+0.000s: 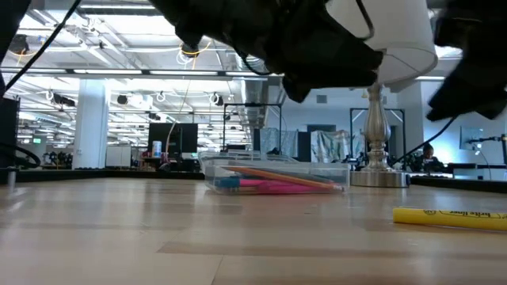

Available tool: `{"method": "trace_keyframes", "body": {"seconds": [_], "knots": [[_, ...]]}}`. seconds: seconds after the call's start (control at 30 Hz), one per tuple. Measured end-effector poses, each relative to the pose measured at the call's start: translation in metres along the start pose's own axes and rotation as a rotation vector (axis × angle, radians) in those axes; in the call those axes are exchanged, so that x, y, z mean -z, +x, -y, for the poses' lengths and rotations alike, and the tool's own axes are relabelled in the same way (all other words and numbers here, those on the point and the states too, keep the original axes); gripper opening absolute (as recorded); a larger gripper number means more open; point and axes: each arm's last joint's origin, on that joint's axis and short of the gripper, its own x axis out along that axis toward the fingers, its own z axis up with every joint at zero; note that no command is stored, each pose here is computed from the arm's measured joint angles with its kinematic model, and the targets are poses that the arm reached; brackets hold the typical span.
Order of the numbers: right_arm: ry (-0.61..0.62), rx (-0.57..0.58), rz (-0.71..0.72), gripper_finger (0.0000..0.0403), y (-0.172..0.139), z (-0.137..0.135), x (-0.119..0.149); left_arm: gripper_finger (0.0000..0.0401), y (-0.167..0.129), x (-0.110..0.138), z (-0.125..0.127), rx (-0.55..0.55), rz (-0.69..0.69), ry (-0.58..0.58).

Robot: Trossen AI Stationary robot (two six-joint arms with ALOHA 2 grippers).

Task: Pick & place school supplies into a supply box
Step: Put the yellow ballpen into the transparent supply box

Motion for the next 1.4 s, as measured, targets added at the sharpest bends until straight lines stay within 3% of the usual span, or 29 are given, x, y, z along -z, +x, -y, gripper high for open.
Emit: {"method": "trace_keyframes", "body": {"seconds": [0.33,0.67,0.97,1.2,1.4], "knots": [[0.078,0.038,-0.001,0.0117,0.002,0.004,0.031,0.0128,0.024,0.021,0.004,0.038,0.023,0.024],[0.031,0.079,-0.026,0.0117,0.003,0.008,0.041,0.0128,0.045,0.043,0.022,0.055,0.0,0.074],[-0.008,0.125,-0.043,0.0117,0.003,0.012,0.045,0.0128,0.079,0.053,0.034,-0.019,-0.018,0.149],[-0.002,0.123,-0.052,0.0117,0.003,0.012,0.047,0.0128,0.1,0.065,0.043,0.026,-0.109,0.167],[0.0,0.122,-0.066,0.0117,0.002,0.013,0.048,0.0123,0.106,0.064,0.048,-0.064,-0.214,0.147]]}}
